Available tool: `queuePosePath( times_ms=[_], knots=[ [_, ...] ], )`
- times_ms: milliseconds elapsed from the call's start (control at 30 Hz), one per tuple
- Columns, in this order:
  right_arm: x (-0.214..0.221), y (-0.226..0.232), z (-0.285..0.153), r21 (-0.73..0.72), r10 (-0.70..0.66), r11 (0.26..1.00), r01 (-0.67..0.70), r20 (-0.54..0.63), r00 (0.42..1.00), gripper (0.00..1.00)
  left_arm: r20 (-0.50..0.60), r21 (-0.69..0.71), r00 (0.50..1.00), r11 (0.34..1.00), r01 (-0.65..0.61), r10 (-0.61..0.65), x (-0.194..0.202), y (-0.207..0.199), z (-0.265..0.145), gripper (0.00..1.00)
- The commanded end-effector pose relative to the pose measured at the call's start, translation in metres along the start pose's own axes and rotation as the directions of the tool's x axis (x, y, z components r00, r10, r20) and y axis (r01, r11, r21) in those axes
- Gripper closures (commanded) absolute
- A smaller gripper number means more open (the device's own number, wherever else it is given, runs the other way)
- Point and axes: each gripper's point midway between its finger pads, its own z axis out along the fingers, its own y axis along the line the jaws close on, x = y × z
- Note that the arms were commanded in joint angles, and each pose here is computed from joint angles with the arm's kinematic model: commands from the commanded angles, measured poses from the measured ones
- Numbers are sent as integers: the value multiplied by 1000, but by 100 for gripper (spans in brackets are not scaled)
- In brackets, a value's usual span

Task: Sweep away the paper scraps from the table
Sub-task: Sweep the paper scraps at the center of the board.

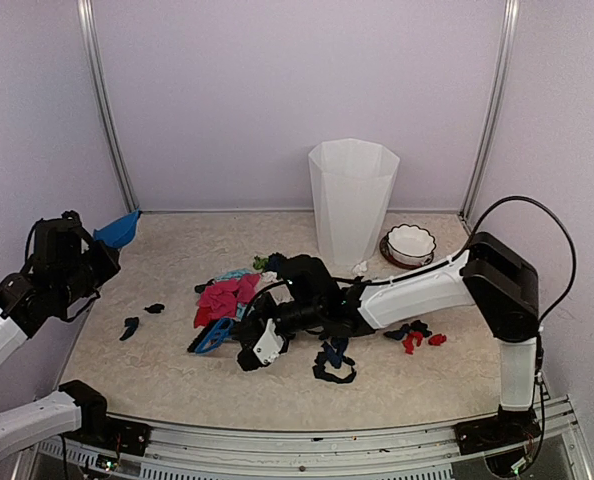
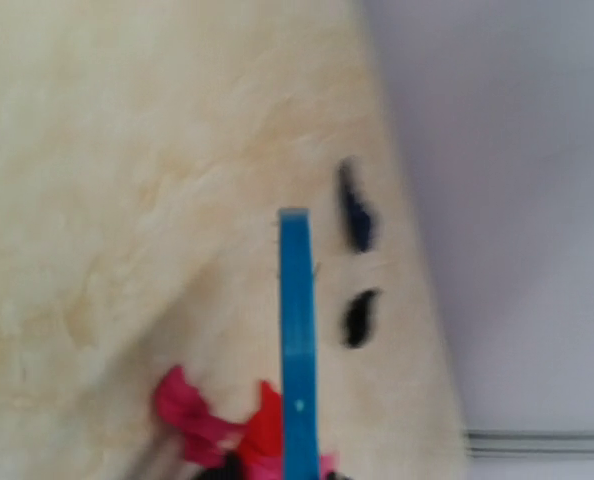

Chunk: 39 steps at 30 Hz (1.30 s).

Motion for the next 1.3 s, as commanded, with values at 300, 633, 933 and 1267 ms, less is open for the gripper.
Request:
queuePosePath(
  times_ms=[300, 633, 933, 1267],
  knots=[
    [-79, -66, -114, 273, 154, 942, -193, 160, 975, 100, -36, -156, 939, 930, 334, -343, 72, 67, 9, 100],
    [-81, -67, -140, 342, 237, 897, -280, 162, 958, 100, -140, -317, 893, 874, 369, -428, 122, 93, 17, 100],
    [-82, -70, -152, 375, 247, 881, -287, 153, 957, 100, -237, -282, 862, 881, 381, -448, 148, 81, 25, 100],
    [-77, -63, -156, 386, 272, 871, -302, 132, 953, 100, -367, -171, 845, 921, 349, -389, 177, 33, 35, 100]
  ],
)
